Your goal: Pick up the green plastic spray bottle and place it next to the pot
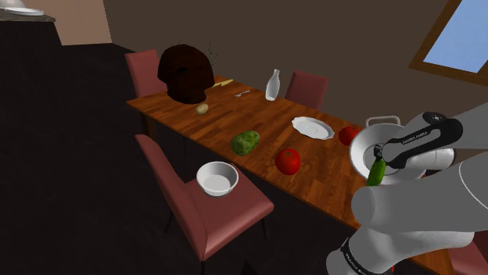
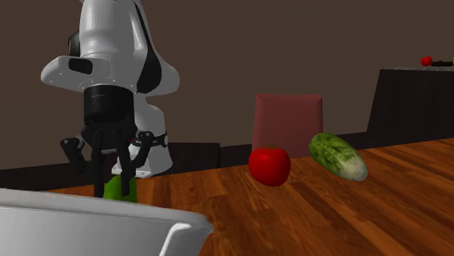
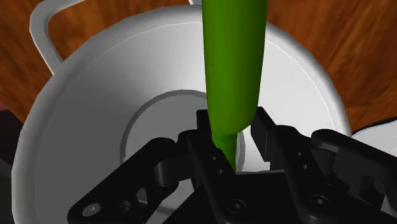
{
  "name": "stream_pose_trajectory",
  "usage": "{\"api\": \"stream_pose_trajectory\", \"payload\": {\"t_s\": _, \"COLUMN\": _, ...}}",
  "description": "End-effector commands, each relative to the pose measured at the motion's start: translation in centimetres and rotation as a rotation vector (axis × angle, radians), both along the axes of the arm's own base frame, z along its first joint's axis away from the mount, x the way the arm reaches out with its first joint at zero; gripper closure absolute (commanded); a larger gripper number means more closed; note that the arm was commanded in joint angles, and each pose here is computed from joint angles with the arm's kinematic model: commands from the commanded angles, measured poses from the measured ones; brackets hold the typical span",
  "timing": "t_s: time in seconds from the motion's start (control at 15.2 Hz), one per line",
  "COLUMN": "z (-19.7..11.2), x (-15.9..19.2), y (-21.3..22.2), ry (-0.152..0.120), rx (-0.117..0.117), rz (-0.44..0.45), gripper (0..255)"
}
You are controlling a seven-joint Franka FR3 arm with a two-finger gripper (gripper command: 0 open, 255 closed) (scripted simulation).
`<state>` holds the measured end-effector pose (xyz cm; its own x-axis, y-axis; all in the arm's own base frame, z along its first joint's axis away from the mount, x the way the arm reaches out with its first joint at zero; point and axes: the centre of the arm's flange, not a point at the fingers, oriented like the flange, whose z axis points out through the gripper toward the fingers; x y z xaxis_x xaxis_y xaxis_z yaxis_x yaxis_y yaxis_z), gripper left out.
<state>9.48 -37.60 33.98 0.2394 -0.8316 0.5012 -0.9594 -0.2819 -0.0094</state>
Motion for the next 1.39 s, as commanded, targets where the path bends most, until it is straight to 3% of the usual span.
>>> {"api": "stream_pose_trajectory", "payload": {"t_s": 0.0, "z": -1.2, "x": -0.1, "y": 0.1, "ry": 0.001, "rx": 0.004, "rz": 0.0, "gripper": 255}}
{"api": "stream_pose_trajectory", "payload": {"t_s": 0.66, "z": -2.2, "x": -0.1, "y": 0.1, "ry": 0.001, "rx": 0.004, "rz": 0.0, "gripper": 255}}
{"api": "stream_pose_trajectory", "payload": {"t_s": 0.73, "z": -2.2, "x": 0.0, "y": 0.1, "ry": 0.001, "rx": 0.004, "rz": 0.0, "gripper": 0}}
{"api": "stream_pose_trajectory", "payload": {"t_s": 1.06, "z": -2.2, "x": -0.1, "y": 0.1, "ry": 0.001, "rx": 0.004, "rz": 0.0, "gripper": 0}}
{"api": "stream_pose_trajectory", "payload": {"t_s": 1.32, "z": 2.2, "x": -0.8, "y": 2.5, "ry": 0.001, "rx": 0.004, "rz": 0.0, "gripper": 0}}
